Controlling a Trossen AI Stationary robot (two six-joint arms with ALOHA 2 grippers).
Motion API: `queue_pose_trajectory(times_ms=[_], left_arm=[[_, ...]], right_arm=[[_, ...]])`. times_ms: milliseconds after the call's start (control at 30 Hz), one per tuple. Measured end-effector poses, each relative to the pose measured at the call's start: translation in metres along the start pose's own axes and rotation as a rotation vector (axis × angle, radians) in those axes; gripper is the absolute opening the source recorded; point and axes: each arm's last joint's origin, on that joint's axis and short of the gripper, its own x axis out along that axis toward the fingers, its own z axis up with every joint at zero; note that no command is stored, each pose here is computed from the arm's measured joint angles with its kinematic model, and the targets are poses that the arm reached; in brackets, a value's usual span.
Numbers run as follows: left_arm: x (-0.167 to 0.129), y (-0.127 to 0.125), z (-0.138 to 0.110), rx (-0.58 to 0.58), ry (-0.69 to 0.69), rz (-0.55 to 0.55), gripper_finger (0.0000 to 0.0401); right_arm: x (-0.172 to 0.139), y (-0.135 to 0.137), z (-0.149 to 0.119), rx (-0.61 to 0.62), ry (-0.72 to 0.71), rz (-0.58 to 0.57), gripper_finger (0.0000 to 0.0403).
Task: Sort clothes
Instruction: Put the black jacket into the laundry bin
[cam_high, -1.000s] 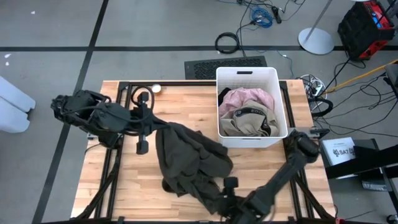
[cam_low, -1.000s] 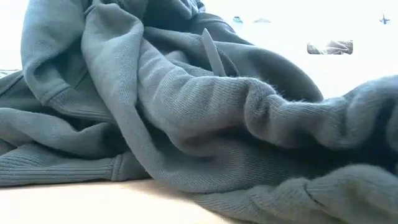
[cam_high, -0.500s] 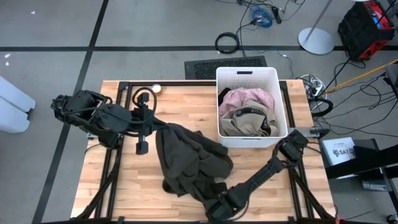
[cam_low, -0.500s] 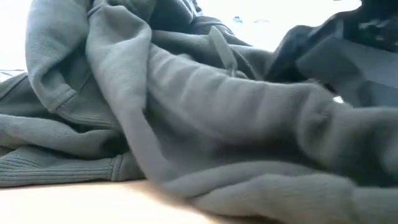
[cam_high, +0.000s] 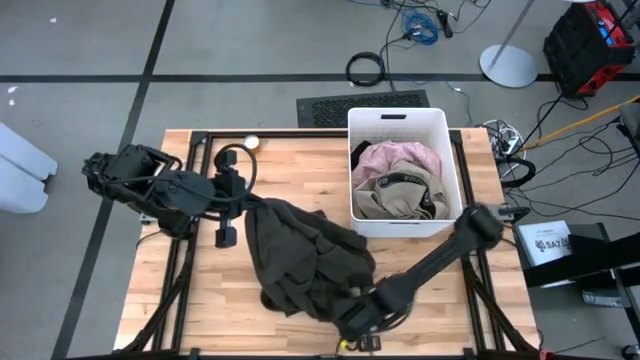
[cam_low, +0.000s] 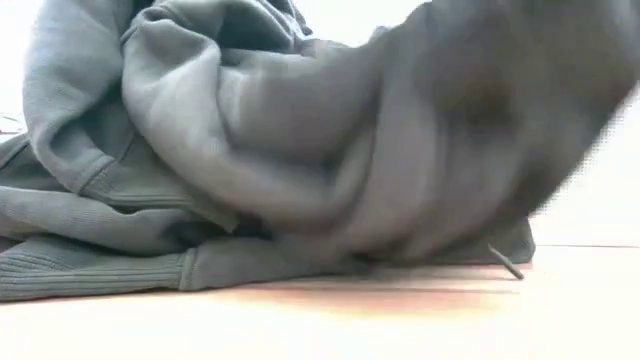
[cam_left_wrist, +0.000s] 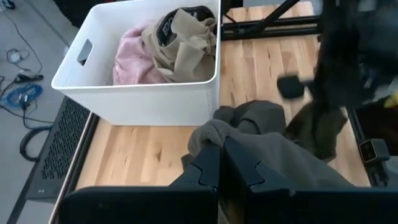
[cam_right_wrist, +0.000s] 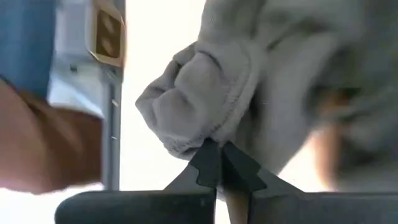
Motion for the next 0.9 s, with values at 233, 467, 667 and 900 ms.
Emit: queue_pose_trajectory(times_ms=[233,467,667,900], left_arm=[[-0.002,-0.004,-0.004,0.027,0.027,-0.014,0.0005],[-0.003,-0.005,-0.006,0.016,0.048,-0.008,0.0005],[-0.003,-0.004,-0.006,0.016,0.046,-0.005,0.0005],[-0.015,0.006,-0.010,-0.001,0.019,0.107,0.0005]], right_arm=[[-0.152,-0.006,-0.032,0.020,-0.451,-0.039,0.0001],[-0.286,-0.026,-0.095,0.001,-1.028,-0.129,0.0000],[-0.337,-0.045,-0.121,-0.040,-1.231,-0.204,0.0000],[-0.383,-0.076,-0.139,0.027,-1.401,-0.341,0.0000]])
